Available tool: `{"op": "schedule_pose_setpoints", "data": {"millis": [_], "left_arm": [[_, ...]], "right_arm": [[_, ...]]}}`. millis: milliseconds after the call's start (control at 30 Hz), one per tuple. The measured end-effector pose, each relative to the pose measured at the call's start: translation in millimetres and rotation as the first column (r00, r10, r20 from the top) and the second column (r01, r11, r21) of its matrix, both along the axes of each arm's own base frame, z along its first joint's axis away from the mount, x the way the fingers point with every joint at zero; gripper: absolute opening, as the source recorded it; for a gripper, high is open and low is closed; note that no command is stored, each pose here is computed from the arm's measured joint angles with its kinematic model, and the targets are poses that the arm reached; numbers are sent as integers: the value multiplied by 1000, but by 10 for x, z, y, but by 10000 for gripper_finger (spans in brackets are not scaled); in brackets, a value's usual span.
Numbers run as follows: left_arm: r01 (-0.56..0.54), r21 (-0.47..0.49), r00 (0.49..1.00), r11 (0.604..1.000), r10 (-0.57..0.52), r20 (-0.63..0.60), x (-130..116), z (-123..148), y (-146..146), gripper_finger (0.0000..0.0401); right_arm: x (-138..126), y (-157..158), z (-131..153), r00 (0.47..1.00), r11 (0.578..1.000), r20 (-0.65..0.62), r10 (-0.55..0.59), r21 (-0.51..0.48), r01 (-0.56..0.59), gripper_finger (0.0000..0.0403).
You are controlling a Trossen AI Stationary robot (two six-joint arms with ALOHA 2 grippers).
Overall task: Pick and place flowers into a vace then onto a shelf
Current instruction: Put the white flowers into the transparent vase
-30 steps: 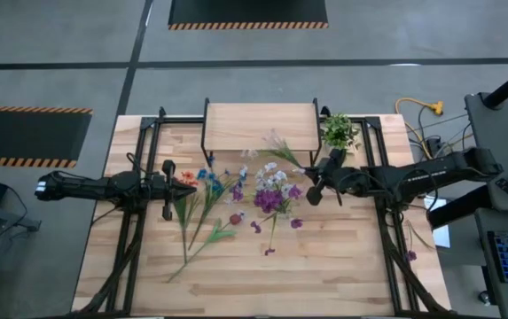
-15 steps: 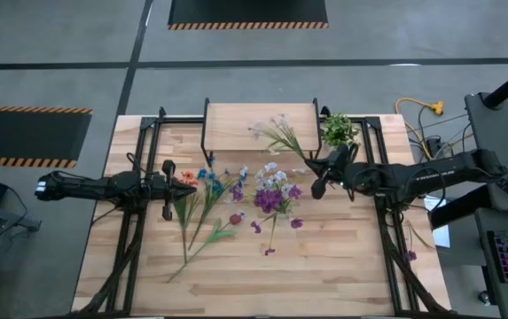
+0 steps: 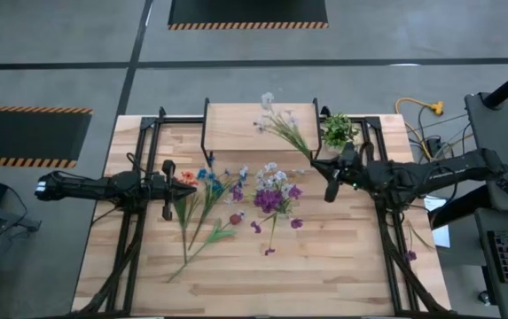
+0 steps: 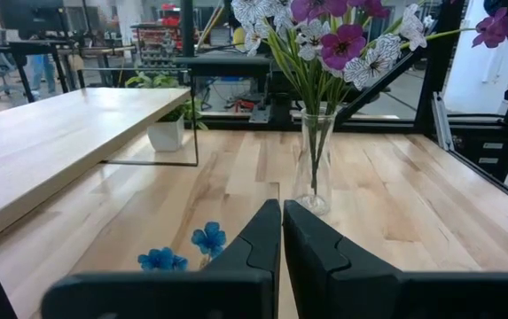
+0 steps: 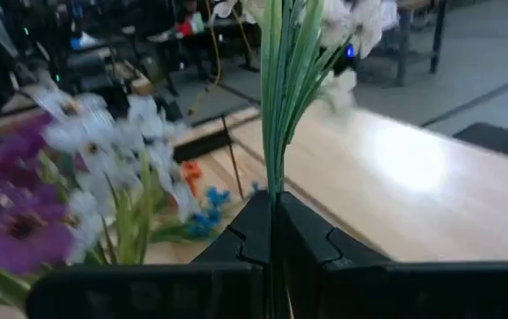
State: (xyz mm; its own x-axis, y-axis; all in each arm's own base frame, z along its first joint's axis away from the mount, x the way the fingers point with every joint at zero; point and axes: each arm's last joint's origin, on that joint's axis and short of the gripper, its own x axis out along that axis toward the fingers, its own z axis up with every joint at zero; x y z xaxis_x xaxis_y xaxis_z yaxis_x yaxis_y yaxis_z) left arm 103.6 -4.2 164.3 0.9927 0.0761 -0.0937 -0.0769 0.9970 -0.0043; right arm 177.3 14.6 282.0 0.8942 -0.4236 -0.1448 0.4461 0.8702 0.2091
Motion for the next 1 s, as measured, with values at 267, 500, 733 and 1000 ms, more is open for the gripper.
{"op": "schedule_pose_setpoints", "data": {"millis": [267, 500, 733, 1000], "left_arm": [[1, 0, 1000, 1000, -1, 0, 0, 0, 0, 0], [0, 0, 1000, 1000, 0, 0, 0, -1, 0, 0], [0, 0, 1000, 1000, 0, 0, 0, 0, 0, 0], [0, 0, 1000, 1000, 0, 0, 0, 0, 0, 0]], "right_arm": [[-86, 194, 67, 984, 983, 95, -149, -95, 158, 8], [-20, 346, -43, 983, 983, 138, -123, -120, 140, 8], [-19, 496, -124, 937, 975, 350, -6, -208, 84, 8], [-1, 532, -516, 904, 964, 415, 107, -266, 8, 8]]}}
